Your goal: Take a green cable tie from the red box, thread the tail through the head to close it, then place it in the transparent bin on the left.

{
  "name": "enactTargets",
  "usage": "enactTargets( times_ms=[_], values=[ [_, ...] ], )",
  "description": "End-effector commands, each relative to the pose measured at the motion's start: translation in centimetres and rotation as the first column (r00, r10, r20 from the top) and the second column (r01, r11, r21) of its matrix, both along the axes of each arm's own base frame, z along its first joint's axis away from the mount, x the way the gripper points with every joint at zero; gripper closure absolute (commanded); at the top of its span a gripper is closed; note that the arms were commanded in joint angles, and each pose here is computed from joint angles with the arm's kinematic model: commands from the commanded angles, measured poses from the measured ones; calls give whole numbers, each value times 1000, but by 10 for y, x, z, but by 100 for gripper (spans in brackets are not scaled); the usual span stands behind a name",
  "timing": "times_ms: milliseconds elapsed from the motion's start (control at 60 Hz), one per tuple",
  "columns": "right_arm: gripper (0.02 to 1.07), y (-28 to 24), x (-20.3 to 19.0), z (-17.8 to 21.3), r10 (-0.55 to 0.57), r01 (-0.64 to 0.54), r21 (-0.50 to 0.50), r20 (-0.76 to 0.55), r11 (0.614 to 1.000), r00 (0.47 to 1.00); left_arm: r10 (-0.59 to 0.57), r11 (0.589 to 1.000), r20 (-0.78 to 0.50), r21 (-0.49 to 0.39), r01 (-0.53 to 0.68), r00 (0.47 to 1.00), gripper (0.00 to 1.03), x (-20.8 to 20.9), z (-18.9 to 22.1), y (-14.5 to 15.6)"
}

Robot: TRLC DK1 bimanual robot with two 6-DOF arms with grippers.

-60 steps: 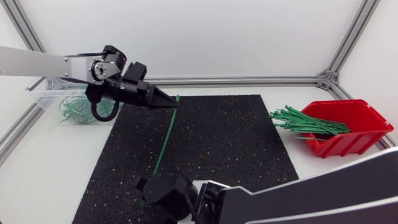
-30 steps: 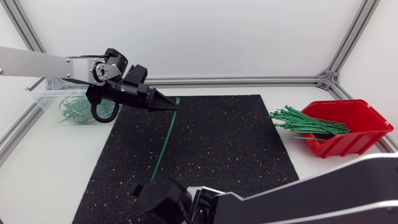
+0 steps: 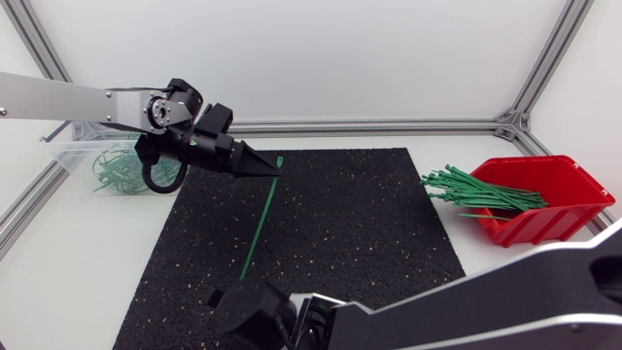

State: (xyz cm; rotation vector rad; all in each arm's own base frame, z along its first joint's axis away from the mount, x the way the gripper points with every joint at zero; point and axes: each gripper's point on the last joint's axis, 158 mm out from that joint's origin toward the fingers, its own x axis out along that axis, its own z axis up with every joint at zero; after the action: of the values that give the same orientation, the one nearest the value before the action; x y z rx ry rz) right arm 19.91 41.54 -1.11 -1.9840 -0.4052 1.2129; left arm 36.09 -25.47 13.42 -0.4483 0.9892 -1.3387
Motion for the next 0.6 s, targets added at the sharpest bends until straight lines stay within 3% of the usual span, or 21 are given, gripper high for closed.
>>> enactTargets(
  times_ms=[0,583],
  values=[
    [85,4,3,4,-4,4,9,9,1000,1000,-18,1000,11,-3,18,1000,100,1,-2,-3],
    [95,9,5,18,-13,12,34,1,999,1000,-23,1000,9,-1,23,1000,100,-2,-3,-4]
  ],
)
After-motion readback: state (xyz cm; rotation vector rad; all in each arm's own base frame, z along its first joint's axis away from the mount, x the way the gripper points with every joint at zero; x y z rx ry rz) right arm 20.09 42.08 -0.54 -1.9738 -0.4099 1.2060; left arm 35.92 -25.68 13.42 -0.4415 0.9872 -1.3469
